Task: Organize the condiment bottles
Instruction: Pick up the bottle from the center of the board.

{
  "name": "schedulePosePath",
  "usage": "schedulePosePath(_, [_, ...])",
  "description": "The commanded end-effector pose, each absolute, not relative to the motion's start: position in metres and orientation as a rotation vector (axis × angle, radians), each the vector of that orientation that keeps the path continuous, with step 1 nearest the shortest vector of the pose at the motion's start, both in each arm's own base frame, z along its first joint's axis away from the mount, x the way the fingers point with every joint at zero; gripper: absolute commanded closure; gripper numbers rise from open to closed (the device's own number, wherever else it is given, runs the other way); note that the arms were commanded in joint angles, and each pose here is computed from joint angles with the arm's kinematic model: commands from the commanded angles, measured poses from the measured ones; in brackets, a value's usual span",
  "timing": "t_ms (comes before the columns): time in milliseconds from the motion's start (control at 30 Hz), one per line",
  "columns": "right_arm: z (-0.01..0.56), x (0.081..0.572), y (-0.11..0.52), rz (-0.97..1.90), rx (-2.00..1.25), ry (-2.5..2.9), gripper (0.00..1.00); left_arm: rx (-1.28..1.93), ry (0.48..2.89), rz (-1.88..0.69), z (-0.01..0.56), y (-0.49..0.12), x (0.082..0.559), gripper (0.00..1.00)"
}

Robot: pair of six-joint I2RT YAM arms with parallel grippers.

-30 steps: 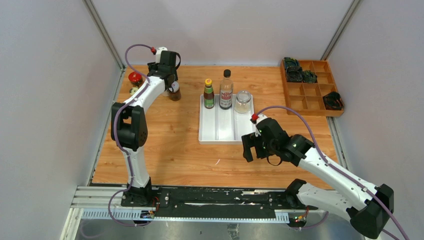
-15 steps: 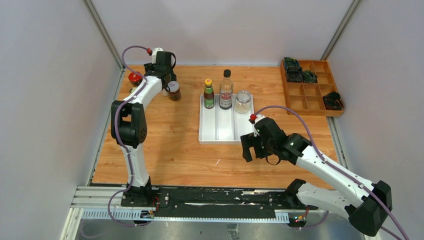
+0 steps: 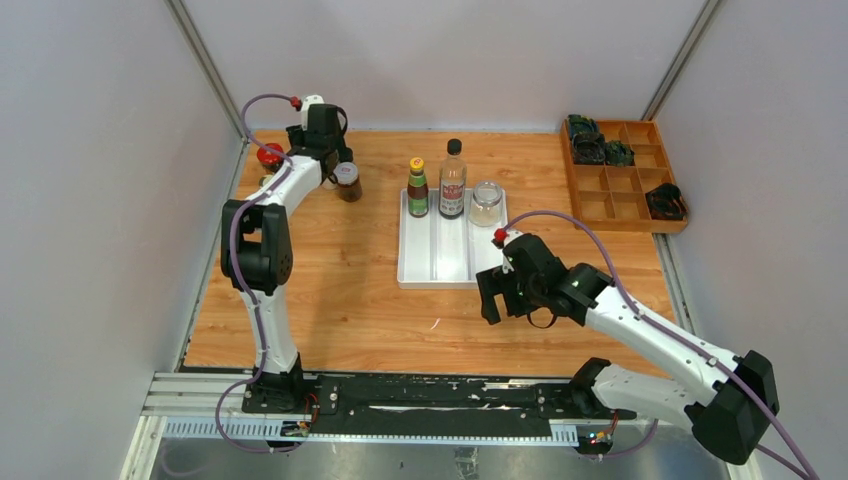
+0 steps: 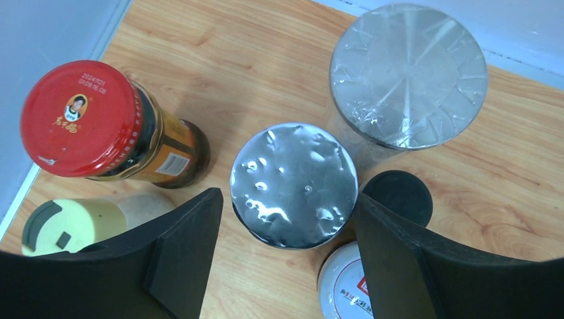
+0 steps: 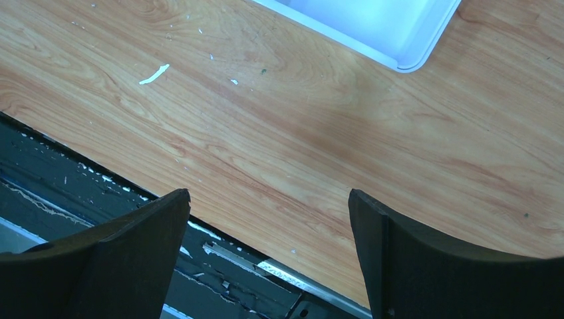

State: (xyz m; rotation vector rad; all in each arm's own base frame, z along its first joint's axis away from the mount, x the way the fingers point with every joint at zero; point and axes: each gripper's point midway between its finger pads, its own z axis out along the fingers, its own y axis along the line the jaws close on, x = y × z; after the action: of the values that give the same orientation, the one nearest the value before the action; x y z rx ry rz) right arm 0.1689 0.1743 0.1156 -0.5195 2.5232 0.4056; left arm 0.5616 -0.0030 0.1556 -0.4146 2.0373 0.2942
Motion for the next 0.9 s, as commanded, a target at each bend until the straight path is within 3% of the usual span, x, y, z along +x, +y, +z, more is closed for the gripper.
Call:
schedulePosePath(0, [0.118,0.166,0.182,0.442,-0.56,2.523,0.05,-0.408,1.988,0.281,0.166,0.001,0.564,0.23])
schedulePosePath(200, [0.116,0.165,0.183,0.446,-0.563,2.532,0.05,-0.392,1.976,0.29,0.167,0.003,0.564,0.28])
schedulePosePath(500, [0.115,0.163,0.183,0.453,-0.564,2.535,0.05,-0.388,1.955,0.252,0.177,0.0,0.557,0.45])
schedulePosePath(867, [0.124,0.162,0.187,0.5,-0.566,2.507,0.05,-0.436,2.043,0.239,0.165,-0.001,0.51,0.51])
